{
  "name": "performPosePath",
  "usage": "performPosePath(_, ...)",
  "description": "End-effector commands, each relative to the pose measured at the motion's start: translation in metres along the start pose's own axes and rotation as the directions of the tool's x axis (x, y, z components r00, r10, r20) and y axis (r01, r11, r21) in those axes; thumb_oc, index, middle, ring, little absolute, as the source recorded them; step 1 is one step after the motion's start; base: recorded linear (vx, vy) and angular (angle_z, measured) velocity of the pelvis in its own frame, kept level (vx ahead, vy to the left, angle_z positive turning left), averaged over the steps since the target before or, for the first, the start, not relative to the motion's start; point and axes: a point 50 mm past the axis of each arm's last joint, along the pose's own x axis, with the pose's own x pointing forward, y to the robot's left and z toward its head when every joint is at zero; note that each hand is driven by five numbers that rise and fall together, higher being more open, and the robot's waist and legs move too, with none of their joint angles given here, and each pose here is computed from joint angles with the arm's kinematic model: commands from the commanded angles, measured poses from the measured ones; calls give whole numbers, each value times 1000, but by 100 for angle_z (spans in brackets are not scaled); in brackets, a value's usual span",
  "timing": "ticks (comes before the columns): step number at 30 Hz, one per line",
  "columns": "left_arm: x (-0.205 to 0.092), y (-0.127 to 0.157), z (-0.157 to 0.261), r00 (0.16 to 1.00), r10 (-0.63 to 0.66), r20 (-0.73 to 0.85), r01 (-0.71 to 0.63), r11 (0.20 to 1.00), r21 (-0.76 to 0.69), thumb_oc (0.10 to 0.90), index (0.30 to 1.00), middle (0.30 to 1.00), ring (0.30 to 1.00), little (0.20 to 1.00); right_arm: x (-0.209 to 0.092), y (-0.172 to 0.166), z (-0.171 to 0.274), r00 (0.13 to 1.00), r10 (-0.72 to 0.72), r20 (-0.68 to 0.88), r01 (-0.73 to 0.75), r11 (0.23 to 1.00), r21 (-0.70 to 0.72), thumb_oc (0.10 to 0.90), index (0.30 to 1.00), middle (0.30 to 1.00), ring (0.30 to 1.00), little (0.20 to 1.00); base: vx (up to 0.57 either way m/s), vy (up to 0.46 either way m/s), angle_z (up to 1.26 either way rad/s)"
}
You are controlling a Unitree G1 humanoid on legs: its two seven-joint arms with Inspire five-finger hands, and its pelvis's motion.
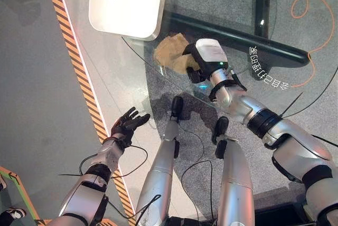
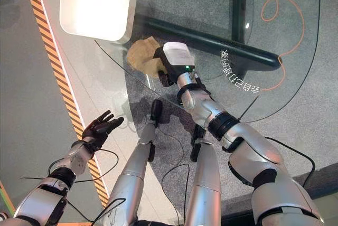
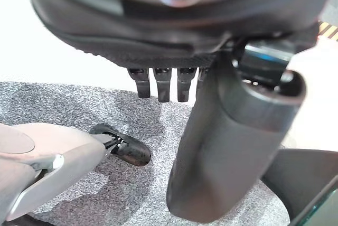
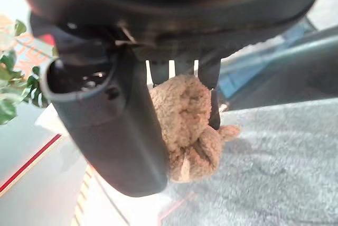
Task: Wipe the table with a cloth and put it in the basket.
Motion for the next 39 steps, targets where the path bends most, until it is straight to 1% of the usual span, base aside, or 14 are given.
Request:
performPosePath(1, -1, 8, -1, 999, 30, 9, -31, 999, 32, 800, 900, 900, 900, 900, 6, -18, 71, 943, -92, 321, 67, 994, 87, 100, 300, 300, 300, 200, 0, 0, 0)
performPosePath(8, 0, 8, -1, 999, 32, 9, -32, 999, 35, 800, 900, 900, 900, 900, 6, -16, 67, 948, -99, 304, 74, 993, 93, 100, 300, 300, 300, 200, 0, 0, 0)
performPosePath(16, 0, 12, 4, 997, 68, 40, -69, 997, 27, 800, 900, 900, 900, 900, 10, -27, 46, 963, -220, 157, 194, 967, 162, 100, 300, 300, 300, 200, 0, 0, 0)
performPosePath(19, -2, 18, 7, 988, 132, 76, -133, 991, 12, 800, 900, 900, 900, 900, 11, -36, 34, 949, -313, 43, 292, 920, 262, 100, 300, 300, 300, 200, 0, 0, 0)
performPosePath(22, -4, 24, 10, 978, 179, 108, -180, 984, -1, 800, 900, 900, 900, 900, 9, -45, 20, 916, -392, -87, 395, 841, 370, 100, 300, 300, 300, 200, 0, 0, 0)
performPosePath(23, -5, 26, 10, 974, 190, 121, -191, 982, -3, 800, 900, 900, 900, 900, 8, -48, 16, 902, -415, -116, 426, 815, 392, 100, 300, 300, 300, 200, 0, 0, 0)
performPosePath(24, -5, 26, 11, 974, 191, 123, -192, 981, -3, 800, 900, 900, 900, 900, 8, -48, 16, 900, -418, -119, 430, 812, 394, 100, 300, 300, 300, 200, 0, 0, 0)
performPosePath(25, -7, 28, 10, 968, 207, 143, -208, 978, -12, 800, 900, 900, 900, 900, 5, -53, 10, 876, -454, -161, 477, 769, 426, 100, 300, 300, 300, 200, 0, 0, 0)
performPosePath(28, -8, 29, 11, 958, 232, 167, -231, 973, -26, 800, 900, 900, 900, 900, 1, -58, 6, 852, -488, -188, 517, 730, 447, 100, 300, 300, 300, 200, 0, 0, 0)
performPosePath(31, -10, 32, 17, 927, 306, 216, -296, 952, -76, 800, 900, 900, 900, 900, -3, -65, 2, 824, -522, -218, 558, 682, 474, 100, 300, 300, 300, 200, 0, 0, 0)
performPosePath(32, -13, 36, 23, 896, 361, 257, -346, 933, -103, 800, 900, 900, 900, 900, -6, -67, 1, 811, -538, -230, 574, 657, 489, 100, 300, 300, 300, 200, 0, 0, 0)
performPosePath(34, -16, 40, 33, 856, 417, 304, -383, 908, -168, 800, 900, 900, 900, 900, -11, -69, 0, 795, -558, -241, 592, 624, 509, 100, 300, 300, 300, 200, 0, 0, 0)
performPosePath(36, -17, 40, 38, 838, 436, 328, -390, 899, -199, 800, 900, 900, 900, 900, -14, -70, 1, 785, -572, -239, 600, 606, 522, 100, 300, 300, 300, 200, 0, 0, 0)
performPosePath(39, -23, 32, 66, 763, 468, 446, -359, 881, -309, 800, 900, 900, 900, 900, -26, -75, 10, 753, -623, -212, 616, 554, 560, 100, 300, 300, 300, 200, 0, 0, 0)
